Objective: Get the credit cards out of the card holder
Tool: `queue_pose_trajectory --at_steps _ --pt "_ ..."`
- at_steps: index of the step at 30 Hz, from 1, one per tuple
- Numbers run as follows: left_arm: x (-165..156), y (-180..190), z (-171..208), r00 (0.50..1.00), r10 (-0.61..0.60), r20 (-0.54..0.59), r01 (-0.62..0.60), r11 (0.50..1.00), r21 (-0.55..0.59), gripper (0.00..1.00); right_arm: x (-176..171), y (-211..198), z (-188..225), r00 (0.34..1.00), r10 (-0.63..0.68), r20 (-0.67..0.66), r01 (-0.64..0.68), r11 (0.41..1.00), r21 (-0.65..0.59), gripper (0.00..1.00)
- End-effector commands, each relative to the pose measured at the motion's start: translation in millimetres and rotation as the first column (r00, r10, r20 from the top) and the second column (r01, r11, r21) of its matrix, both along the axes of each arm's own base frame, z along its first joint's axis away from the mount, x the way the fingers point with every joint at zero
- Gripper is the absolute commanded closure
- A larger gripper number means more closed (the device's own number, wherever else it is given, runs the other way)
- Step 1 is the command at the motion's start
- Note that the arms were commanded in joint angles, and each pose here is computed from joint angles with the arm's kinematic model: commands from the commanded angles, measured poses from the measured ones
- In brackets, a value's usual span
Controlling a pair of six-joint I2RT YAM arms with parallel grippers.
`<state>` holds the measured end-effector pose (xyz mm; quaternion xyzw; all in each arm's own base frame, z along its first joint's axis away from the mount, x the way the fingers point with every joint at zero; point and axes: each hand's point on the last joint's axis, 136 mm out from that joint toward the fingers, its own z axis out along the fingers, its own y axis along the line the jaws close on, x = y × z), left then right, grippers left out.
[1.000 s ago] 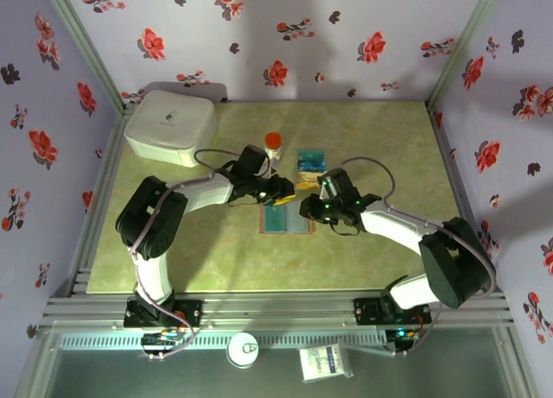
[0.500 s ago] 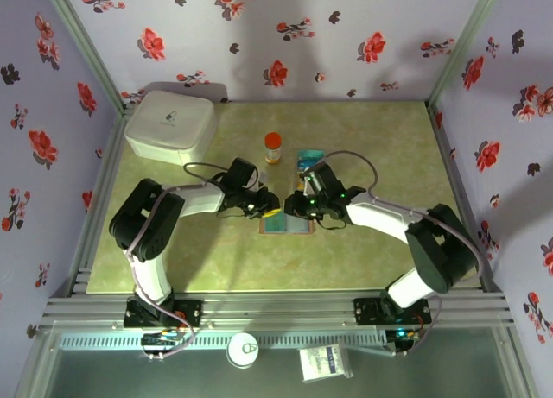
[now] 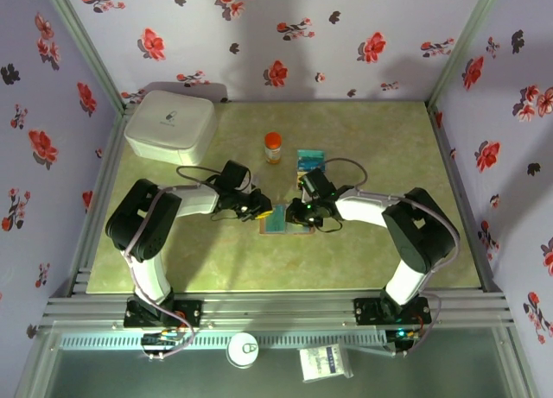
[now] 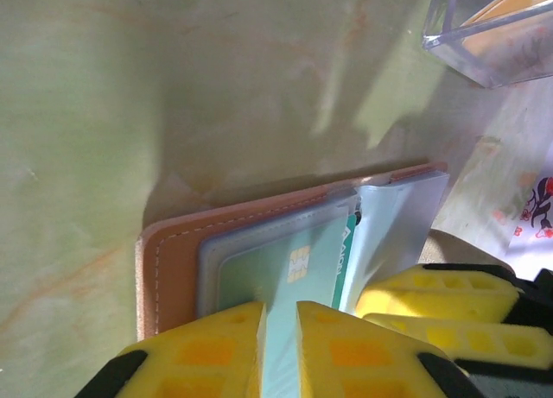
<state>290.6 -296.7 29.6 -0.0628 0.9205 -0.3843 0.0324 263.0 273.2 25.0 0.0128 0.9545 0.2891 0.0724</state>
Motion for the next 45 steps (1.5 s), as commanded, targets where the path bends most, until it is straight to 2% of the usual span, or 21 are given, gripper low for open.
queue_pose_trajectory --at_steps 1,8,16,22,28,31,37,39,43,44,45 --pt "-0.7 11.6 -9.3 1.000 0.005 -0.010 -0.004 1.000 0.029 0.85 -2.8 -14.3 -18.8 0.999 -0.021 -0.025 0.020 0.998 -0.052 0.76" --pt "3.9 21.6 -3.7 1.000 0.019 -0.002 -0.019 0.999 0.034 0.85 -2.9 -5.3 -25.4 0.998 -0.032 -0.053 0.033 0.999 0.022 0.76" --pt "10.9 34.2 9.4 0.999 0.035 0.025 -0.035 0.999 0.033 0.85 -9.4 6.8 -13.3 0.998 -0.014 -0.061 0.018 0.997 0.075 0.76" --pt "13.3 33.3 23.3 0.998 0.020 0.061 -0.022 0.999 0.026 0.84 -5.5 7.2 7.1 1.000 -0.013 -0.007 0.014 0.997 0.075 0.76" --pt "17.7 34.4 46.7 0.986 -0.001 0.166 0.000 1.000 0.007 0.82 5.3 1.4 23.3 0.998 -0.020 0.057 0.018 0.999 0.048 0.75" --pt "18.8 41.6 60.1 0.968 -0.037 0.250 0.025 0.998 0.053 0.80 7.8 1.3 26.5 0.997 -0.020 0.072 0.017 0.999 0.047 0.75" --pt "25.5 73.3 97.6 0.895 -0.155 0.418 0.053 0.968 0.246 0.78 11.5 -1.0 31.6 0.996 -0.016 0.091 0.013 0.999 0.039 0.74" --pt "26.4 80.3 111.9 0.869 -0.193 0.455 0.071 0.960 0.271 0.68 12.8 -2.4 32.5 0.995 -0.020 0.098 0.016 0.999 0.036 0.74" --pt "37.1 104.0 130.8 0.852 -0.151 0.502 0.006 0.960 0.279 0.58 17.6 -1.8 37.7 0.993 -0.022 0.112 0.017 0.999 0.044 0.74" --pt "40.9 112.3 135.7 0.852 -0.119 0.510 -0.024 0.964 0.266 0.54 18.8 -1.4 39.8 0.993 -0.020 0.117 0.015 0.999 0.046 0.74" --pt "43.0 117.8 141.9 0.850 -0.087 0.520 -0.042 0.972 0.231 0.44 19.9 -1.3 41.3 0.992 -0.017 0.122 0.011 0.999 0.046 0.74"
